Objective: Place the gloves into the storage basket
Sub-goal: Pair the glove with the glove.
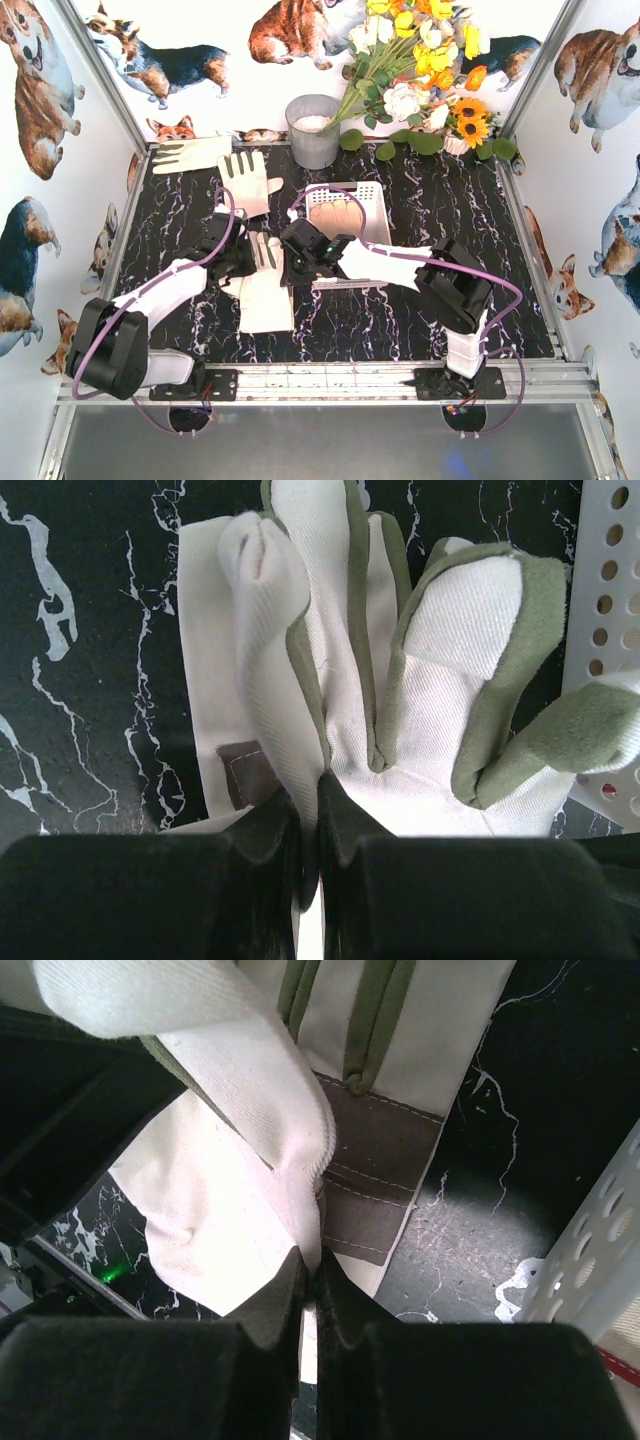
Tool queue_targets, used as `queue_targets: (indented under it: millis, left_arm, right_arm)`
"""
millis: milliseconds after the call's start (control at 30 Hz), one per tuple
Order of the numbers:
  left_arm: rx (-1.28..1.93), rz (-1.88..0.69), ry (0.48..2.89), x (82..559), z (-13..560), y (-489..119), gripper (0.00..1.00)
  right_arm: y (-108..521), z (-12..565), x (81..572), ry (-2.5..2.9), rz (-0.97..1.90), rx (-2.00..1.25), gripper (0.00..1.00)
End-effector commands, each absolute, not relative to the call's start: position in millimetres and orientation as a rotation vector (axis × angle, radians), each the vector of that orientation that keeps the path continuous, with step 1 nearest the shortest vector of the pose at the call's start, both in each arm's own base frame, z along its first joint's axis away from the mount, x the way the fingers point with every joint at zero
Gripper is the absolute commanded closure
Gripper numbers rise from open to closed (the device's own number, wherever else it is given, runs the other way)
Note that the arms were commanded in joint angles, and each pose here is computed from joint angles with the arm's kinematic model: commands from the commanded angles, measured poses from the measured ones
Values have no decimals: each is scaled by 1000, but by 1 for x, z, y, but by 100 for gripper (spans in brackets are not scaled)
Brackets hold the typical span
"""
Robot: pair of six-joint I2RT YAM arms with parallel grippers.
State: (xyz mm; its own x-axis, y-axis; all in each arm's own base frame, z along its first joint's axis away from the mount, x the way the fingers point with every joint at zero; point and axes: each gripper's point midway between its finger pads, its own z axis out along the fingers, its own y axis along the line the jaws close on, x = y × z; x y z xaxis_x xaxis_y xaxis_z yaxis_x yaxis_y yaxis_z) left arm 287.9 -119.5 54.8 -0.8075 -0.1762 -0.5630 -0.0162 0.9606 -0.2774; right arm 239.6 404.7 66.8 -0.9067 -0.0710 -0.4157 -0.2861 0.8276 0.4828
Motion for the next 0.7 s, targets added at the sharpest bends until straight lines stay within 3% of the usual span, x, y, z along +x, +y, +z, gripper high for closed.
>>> queue_targets:
  millis: [0,567,600,667]
  left_arm:
    - [-163,-236,2434,307,52,-98,100]
    - [-175,-202,2481,308,25,-93,100]
    - [-177,-201,2480,307,25,-92,93]
    - [-175,-204,2474,307,27,-92,85]
  right_arm:
    - [391,54,235,2694,671,-263,100]
    - [376,42,238,2724,561,-241,100]
    - [375,43,238,2720,560,-242,100]
    - [374,47,239,2709,561,-241,89]
